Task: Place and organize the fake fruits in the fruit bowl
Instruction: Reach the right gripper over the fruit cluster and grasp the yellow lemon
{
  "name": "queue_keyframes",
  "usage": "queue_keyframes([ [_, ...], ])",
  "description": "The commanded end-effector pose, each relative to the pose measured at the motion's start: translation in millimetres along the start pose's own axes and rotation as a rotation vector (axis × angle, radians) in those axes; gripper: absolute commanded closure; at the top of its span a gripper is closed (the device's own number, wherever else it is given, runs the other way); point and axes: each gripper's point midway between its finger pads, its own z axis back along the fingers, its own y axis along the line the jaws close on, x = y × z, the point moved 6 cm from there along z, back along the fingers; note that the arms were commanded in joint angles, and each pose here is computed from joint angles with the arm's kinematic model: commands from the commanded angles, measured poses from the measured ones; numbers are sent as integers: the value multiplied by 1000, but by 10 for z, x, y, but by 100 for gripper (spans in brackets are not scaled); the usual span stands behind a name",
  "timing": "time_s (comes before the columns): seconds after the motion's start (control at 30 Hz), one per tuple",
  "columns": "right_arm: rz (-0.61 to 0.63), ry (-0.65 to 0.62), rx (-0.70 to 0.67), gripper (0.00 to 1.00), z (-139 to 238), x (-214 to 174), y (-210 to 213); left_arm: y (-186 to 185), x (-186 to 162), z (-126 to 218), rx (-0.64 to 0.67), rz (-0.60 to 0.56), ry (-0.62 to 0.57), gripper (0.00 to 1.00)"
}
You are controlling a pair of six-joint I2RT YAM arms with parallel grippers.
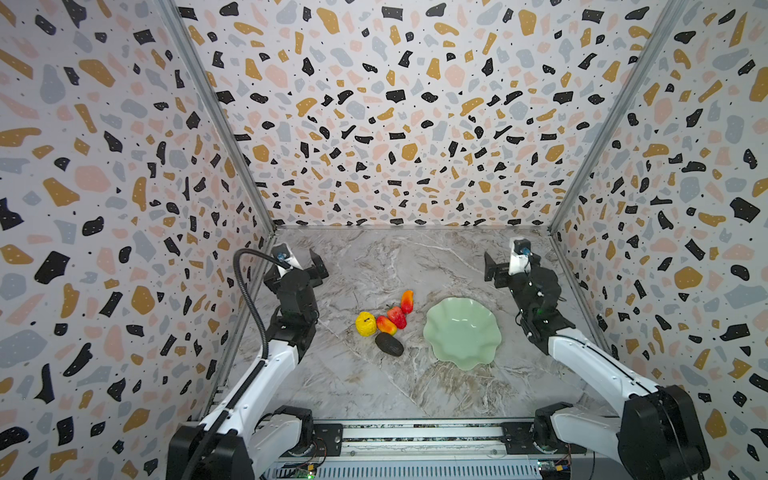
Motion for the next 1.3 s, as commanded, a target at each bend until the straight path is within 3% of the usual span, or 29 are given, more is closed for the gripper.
queue_keyframes([
  [0.0,43,363,239,1,-234,-303,563,-33,-320,111,-52,-114,338,0],
  [0.17,107,597,346,1,-680,-374,1287,-101,-318,236,-144,-213,487,0],
  [0.3,152,627,473,1,-770,-461,1903,-95,-397,331,-197,-267,534,0],
  [0.5,251,634,703,1,-510,-680,2608,-71,-499,440,-250,-299,547,0],
  [0.8,269,624,909,1,-264,-795,3163,-80,-490,516,-292,-271,520,0],
  [1.27,254,722,954,0,-381,-1172,3585,-136,-466,537,-340,-260,525,0],
])
